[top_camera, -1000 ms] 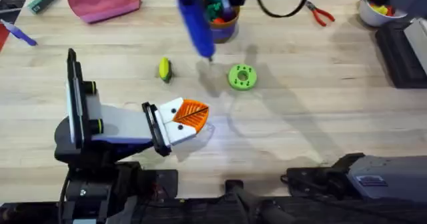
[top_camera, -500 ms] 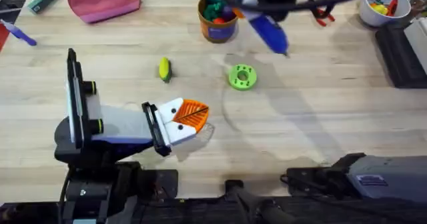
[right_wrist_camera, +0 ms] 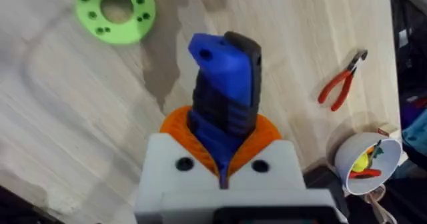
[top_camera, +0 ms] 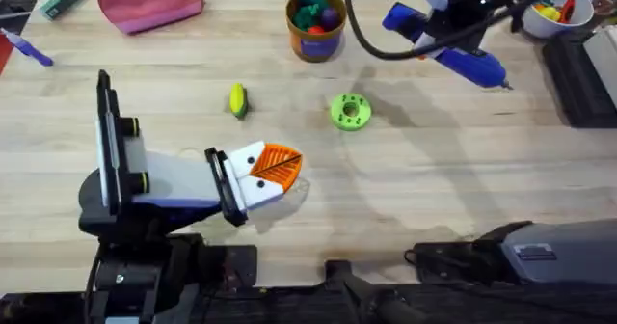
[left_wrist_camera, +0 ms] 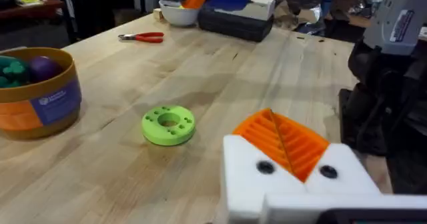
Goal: Pick up the gripper from the table and insert it into the empty holder that is missing its gripper. Then pick up a screw, insert it into the mounting hole, and use the screwdriver to tighten it. Finally, clean up the table by picking up the vegetable and placing it into the bucket.
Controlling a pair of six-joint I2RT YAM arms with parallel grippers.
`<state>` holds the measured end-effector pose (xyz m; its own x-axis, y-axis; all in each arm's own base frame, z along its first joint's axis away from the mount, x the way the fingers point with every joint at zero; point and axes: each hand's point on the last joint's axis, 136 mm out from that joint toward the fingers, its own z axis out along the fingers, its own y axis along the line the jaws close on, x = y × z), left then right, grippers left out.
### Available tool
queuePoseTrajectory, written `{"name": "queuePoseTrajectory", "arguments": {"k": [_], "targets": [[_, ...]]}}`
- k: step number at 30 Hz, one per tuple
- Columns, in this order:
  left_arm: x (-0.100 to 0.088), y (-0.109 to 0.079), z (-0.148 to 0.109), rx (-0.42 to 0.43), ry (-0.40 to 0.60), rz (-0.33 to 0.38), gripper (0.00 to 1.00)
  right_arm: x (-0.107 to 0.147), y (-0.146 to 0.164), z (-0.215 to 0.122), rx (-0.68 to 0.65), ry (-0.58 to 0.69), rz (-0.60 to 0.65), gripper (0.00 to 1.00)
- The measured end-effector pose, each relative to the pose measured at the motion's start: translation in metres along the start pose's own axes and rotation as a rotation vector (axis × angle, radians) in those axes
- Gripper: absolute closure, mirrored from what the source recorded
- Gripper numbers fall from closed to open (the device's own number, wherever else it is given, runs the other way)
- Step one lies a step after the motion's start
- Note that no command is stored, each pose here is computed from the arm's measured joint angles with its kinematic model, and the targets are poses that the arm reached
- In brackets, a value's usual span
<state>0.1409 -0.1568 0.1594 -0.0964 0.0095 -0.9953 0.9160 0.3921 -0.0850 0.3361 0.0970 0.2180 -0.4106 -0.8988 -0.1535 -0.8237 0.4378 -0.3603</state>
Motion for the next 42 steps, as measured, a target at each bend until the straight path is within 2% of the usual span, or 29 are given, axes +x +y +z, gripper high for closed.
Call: {"name": "queuePoseTrajectory", "arguments": {"k": [3,12,19,24,28,29,34,35,36,42], "targets": [[0.0,0.0,0.0,0.0,0.0,0.0,0.994,0.009,-0.005,0.017,-0.015,0.037,-0.028,0.977],[0.0,0.0,0.0,0.0,0.0,0.0,0.994,0.044,0.011,0.087,-0.056,0.092,-0.214,0.977],[0.0,0.0,0.0,0.0,0.0,0.0,0.994,0.074,0.025,0.14,-0.128,0.149,-0.273,0.977],[0.0,0.0,0.0,0.0,0.0,0.0,0.994,0.075,0.025,0.164,-0.147,0.159,-0.294,0.977],[0.0,0.0,0.0,0.0,0.0,0.0,0.994,0.074,0.026,0.171,-0.153,0.161,-0.304,0.968],[0.0,0.0,0.0,-0.001,0.0,0.0,0.994,0.075,0.026,0.172,-0.155,0.163,-0.303,0.875],[0.0,0.0,0.0,0.0,0.0,0.0,0.994,0.072,0.018,0.169,-0.118,0.16,-0.298,0.159],[0.0,0.0,0.0,0.0,0.0,0.0,0.994,0.072,0.017,0.168,-0.11,0.159,-0.294,0.045],[0.0,0.0,0.0,-0.001,0.0,0.0,0.994,0.072,0.016,0.168,-0.105,0.159,-0.285,0.016],[0.0,0.0,0.0,0.0,0.0,0.0,0.994,0.071,0.014,0.162,-0.093,0.156,-0.248,0.009]]}}
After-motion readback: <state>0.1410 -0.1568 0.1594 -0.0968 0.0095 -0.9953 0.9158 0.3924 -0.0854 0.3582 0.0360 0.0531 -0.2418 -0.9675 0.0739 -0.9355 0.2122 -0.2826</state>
